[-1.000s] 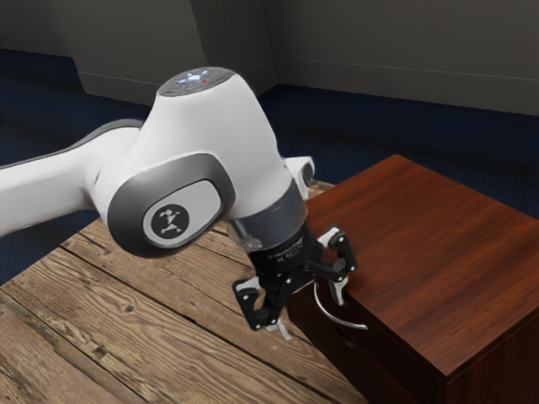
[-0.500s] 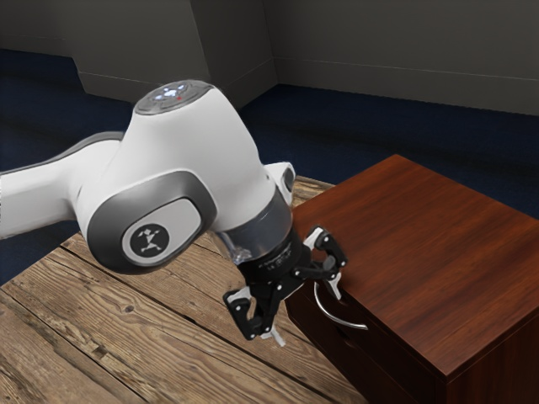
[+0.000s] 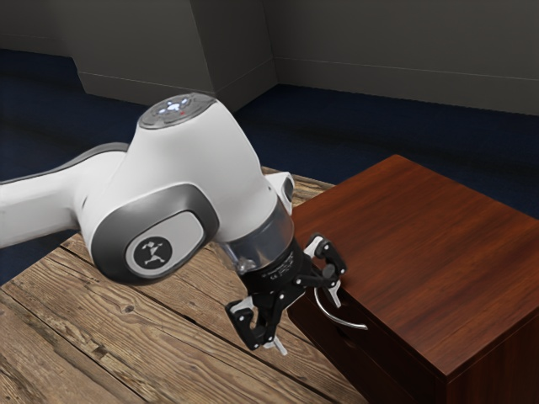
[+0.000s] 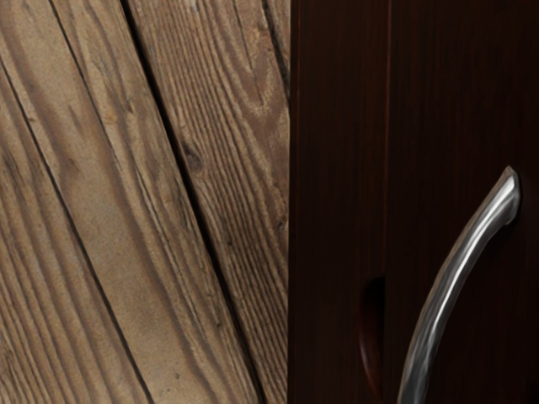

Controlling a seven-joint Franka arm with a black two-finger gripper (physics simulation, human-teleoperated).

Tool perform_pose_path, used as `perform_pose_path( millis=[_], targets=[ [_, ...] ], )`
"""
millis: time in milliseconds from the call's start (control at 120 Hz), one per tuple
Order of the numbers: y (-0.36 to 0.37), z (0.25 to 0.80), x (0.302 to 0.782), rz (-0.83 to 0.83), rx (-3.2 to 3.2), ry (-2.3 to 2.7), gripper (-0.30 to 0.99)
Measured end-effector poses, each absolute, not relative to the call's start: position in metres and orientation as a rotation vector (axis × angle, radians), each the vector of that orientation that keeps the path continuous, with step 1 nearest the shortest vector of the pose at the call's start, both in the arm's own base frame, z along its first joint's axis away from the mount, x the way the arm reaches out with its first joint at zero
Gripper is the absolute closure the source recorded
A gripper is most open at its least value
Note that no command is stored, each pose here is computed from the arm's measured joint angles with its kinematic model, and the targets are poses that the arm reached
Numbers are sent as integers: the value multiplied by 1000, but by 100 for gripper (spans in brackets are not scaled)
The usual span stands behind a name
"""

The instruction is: Pull the drawer handle with one arm to open the drawer

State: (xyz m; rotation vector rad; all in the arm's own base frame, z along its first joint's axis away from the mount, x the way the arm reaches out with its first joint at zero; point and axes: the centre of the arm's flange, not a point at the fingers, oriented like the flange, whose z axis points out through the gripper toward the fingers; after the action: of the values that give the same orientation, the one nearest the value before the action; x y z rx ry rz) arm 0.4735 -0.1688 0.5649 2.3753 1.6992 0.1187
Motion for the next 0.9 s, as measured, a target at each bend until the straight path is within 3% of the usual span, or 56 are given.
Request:
perform_pose_path(
  millis=[900],
  targets=[
    [-166,549,465,73,2361,1749,33]
  ],
)
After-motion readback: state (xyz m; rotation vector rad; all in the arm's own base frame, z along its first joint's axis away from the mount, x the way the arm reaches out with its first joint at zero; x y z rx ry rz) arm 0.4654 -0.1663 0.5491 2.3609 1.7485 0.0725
